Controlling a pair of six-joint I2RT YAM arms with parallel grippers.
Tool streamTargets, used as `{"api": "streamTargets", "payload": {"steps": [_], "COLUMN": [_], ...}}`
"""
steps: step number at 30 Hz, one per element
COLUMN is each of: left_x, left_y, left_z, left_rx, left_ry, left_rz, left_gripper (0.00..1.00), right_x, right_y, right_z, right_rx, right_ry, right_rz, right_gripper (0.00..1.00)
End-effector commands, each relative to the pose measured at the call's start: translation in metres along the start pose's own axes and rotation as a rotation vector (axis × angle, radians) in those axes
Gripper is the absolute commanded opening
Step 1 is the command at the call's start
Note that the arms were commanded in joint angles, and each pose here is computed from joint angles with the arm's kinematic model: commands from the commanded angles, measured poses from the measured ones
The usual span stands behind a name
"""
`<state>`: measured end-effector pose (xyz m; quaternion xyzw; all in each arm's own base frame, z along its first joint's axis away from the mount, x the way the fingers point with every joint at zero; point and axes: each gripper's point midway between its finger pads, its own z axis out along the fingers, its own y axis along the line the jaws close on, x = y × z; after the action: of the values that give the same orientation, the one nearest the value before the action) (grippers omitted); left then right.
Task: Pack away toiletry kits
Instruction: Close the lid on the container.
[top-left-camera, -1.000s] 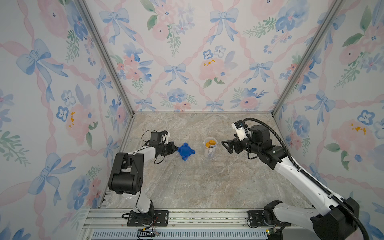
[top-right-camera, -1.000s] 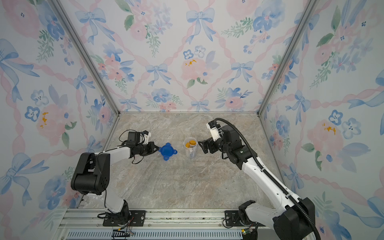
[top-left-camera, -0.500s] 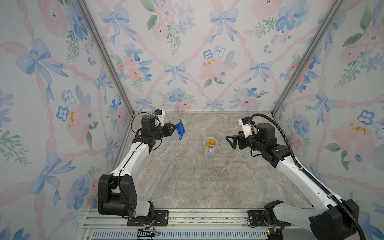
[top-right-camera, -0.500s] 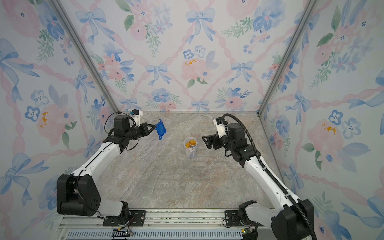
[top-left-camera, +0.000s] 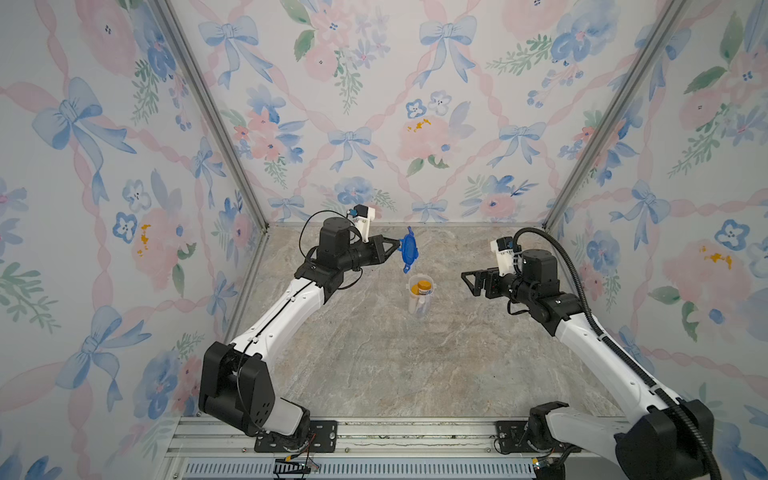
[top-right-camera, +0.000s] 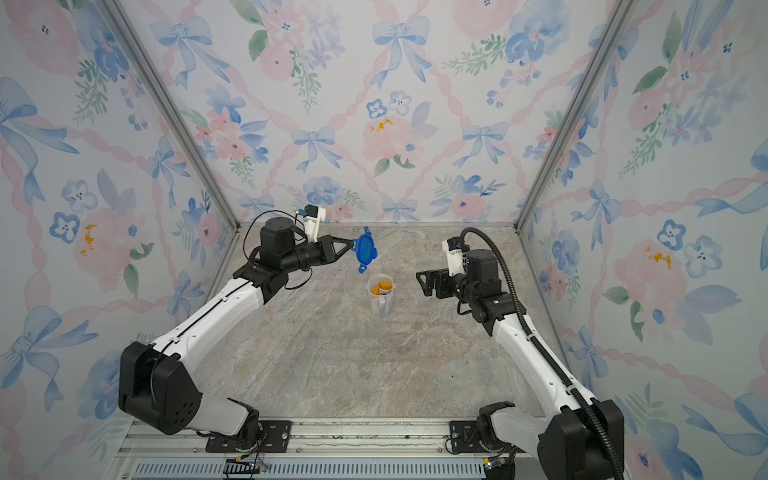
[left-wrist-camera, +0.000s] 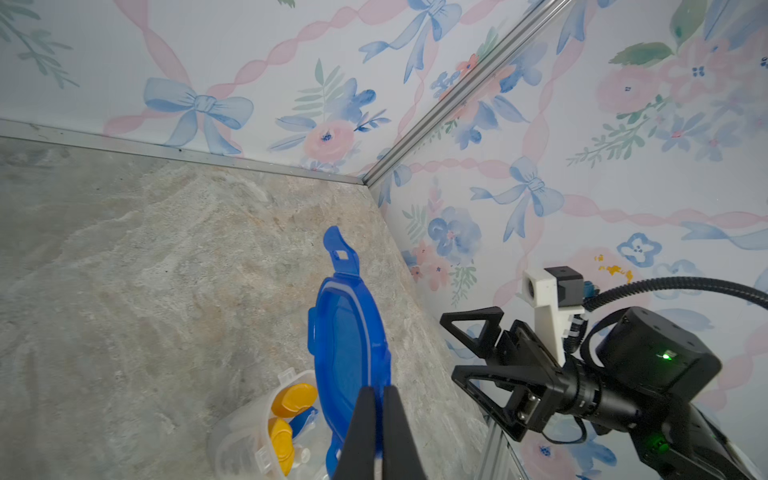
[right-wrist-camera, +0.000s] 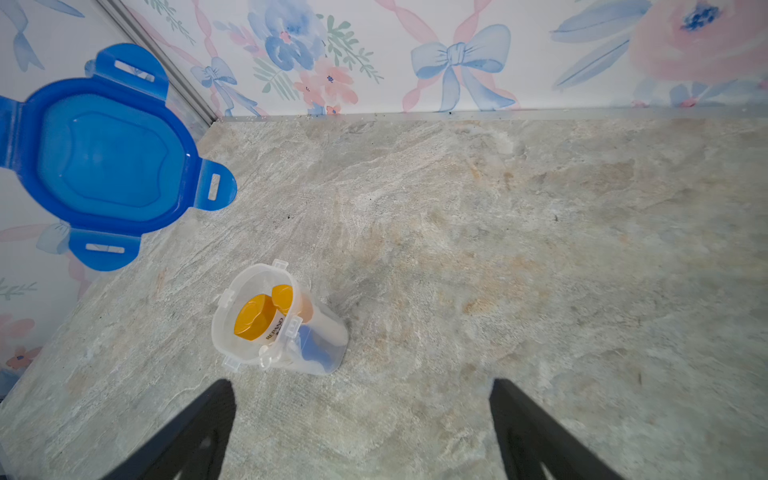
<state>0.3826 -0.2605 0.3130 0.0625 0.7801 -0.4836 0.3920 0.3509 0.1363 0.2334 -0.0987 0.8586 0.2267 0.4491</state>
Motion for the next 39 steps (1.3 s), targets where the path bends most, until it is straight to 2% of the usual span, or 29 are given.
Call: {"api": "streamTargets", "payload": {"steps": [1, 4, 9, 16, 22, 28, 39], "left_x": [0.018, 0.035, 0.055, 0.082, 0.088, 0.103, 0.108], "left_y": [-0.006, -0.012, -0.010, 0.026, 0.037, 0.064, 0.091], "left_z": [0.016, 0.024, 0.032, 0.036, 0.030, 0.022, 0.017], "left_rx": [0.055, 0.107, 0.098, 0.015, -0.016, -0.078, -0.122], "left_ry": [-0.009, -0.015, 0.001, 0.025, 0.016, 0.025, 0.035], "left_rz": [-0.105, -0.165, -0.197, -0.255, -0.272, -0.298, -0.320], "left_gripper": [0.00, 0.00, 0.00, 0.00, 0.00, 0.00, 0.00], "right_x": [-0.004, -0.003, -0.001, -0.002, -0.004, -0.006, -0.009], "right_y": [-0.001, -0.004, -0.007, -0.010, -0.011, -0.012, 0.000], "right_z": [-0.007, -0.010, -0.011, -0.019, -0.019, -0.016, 0.008], "right_rx": [-0.001, 0.004, 0.008, 0.023, 0.024, 0.018, -0.007], "right_ry": [-0.029, -0.037, -0.033, -0.047, -0.053, -0.052, -0.022], "right_rz": [0.018, 0.019, 0.026, 0.010, 0.013, 0.017, -0.010], "right_gripper": [0.97, 0.97, 0.97, 0.97, 0.97, 0.97, 0.97]}}
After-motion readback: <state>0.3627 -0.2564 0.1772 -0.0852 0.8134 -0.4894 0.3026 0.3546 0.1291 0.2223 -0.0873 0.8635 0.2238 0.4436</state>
